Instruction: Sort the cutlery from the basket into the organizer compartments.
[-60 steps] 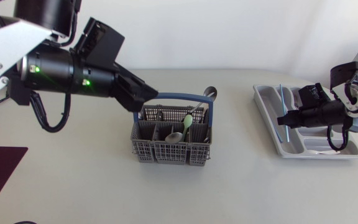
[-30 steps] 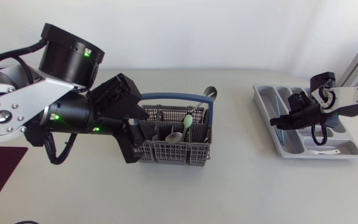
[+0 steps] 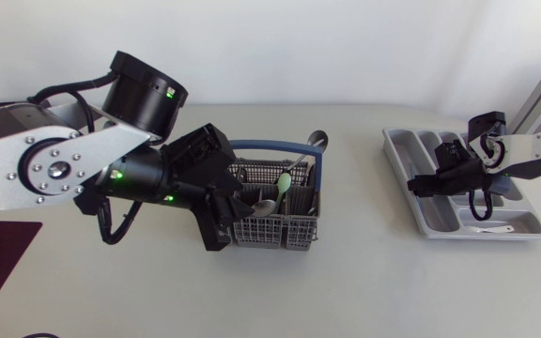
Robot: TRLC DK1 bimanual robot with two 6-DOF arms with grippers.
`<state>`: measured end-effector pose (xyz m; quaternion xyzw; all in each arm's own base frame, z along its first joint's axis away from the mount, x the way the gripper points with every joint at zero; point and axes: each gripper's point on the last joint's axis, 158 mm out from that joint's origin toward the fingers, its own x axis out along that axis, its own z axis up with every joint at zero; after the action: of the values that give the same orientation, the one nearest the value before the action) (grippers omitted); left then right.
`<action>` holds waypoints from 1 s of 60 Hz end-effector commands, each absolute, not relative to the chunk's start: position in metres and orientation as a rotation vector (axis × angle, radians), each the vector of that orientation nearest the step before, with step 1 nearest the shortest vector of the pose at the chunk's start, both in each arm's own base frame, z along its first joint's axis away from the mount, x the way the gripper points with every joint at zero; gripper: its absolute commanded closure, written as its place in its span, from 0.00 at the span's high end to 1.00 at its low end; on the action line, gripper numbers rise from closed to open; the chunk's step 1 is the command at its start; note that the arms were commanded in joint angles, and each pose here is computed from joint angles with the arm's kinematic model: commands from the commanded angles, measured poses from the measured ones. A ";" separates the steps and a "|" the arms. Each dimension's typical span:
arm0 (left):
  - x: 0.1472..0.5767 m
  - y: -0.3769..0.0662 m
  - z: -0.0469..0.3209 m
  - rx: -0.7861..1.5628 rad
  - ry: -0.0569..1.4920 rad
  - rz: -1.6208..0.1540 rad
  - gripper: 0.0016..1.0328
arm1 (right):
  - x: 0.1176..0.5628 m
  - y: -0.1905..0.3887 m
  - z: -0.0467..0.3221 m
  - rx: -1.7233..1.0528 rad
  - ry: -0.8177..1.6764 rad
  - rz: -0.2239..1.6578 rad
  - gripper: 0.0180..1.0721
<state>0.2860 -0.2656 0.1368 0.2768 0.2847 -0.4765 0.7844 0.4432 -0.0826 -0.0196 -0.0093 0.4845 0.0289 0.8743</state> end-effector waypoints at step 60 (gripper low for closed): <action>0.284 -0.296 0.122 0.479 0.761 -1.174 0.07 | 0.399 -0.051 0.035 -0.068 0.851 0.163 0.71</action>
<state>0.2783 -0.2939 0.1185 0.2268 0.3411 -0.5347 0.7392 0.4058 -0.0556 0.0340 -0.0264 0.4140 0.0724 0.9070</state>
